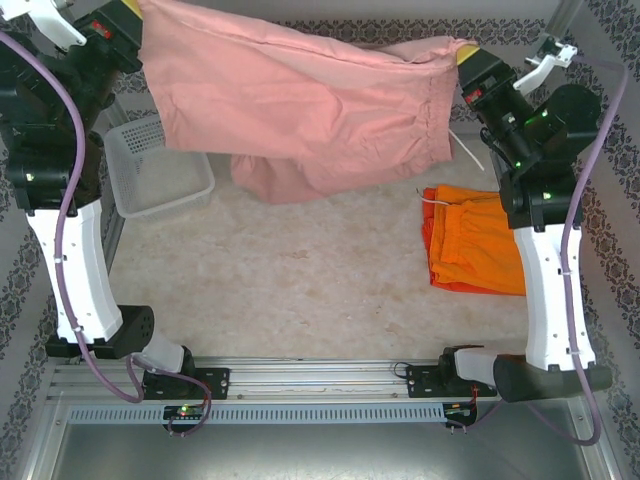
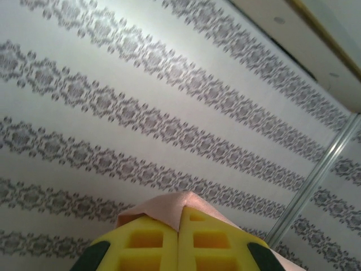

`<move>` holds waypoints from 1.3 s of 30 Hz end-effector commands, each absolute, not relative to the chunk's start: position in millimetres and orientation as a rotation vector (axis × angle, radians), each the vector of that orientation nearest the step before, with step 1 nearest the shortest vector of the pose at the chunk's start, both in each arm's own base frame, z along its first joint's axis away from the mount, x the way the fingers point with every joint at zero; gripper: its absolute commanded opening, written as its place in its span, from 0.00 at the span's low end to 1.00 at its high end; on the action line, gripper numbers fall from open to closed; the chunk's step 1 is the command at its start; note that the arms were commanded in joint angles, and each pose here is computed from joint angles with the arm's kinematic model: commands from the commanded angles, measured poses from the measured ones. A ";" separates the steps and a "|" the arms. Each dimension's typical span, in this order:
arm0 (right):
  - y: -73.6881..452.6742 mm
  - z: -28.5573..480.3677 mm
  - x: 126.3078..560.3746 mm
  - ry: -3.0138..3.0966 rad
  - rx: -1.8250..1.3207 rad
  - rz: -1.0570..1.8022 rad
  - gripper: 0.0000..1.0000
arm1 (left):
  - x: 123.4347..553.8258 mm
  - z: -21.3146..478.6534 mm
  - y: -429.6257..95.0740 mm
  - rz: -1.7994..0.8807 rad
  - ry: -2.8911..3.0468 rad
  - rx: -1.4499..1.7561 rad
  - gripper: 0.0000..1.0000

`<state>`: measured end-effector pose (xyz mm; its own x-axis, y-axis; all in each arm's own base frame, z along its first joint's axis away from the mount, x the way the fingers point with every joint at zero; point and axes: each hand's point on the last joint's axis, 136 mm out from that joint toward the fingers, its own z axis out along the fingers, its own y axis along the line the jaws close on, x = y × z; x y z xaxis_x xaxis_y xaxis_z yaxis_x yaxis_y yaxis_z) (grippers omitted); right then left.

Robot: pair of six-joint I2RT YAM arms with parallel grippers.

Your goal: Fold and stack the shorts

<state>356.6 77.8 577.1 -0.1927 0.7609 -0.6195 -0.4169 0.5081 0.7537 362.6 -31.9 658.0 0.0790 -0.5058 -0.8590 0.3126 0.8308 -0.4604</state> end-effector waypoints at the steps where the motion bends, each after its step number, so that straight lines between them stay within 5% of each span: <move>1: 74.0 530.7 395.3 1.495 0.441 1.089 0.00 | 410.5 608.3 -24.5 -0.614 1.493 -0.221 0.00; 7: 91.1 468.0 461.8 1.670 0.543 1.166 0.00 | 478.7 555.0 -13.1 -0.637 1.606 -0.293 0.00; 14: 122.3 473.7 529.9 1.691 0.480 1.293 0.00 | 532.9 556.0 -9.8 -0.702 1.558 -0.261 0.00; 22: 119.3 542.1 520.3 1.541 0.278 1.281 0.00 | 458.9 659.9 -12.9 -0.650 1.280 -0.114 0.00; 27: 93.1 530.9 506.2 1.513 0.259 1.207 0.00 | 403.0 675.7 -41.7 -0.689 1.272 0.036 0.00; 31: 74.4 481.7 507.2 1.553 0.311 1.171 0.00 | 386.1 626.0 -59.6 -0.723 1.288 0.081 0.00; 39: 90.0 352.6 470.9 1.804 0.315 1.192 0.00 | 345.1 421.6 -66.5 -0.778 1.467 -0.093 0.00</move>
<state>495.0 77.0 357.2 -0.5200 0.6985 -0.4916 -0.1790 0.4737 0.8623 355.4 -60.1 448.4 -0.1177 -0.4964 -0.8601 0.3924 0.7724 -0.4994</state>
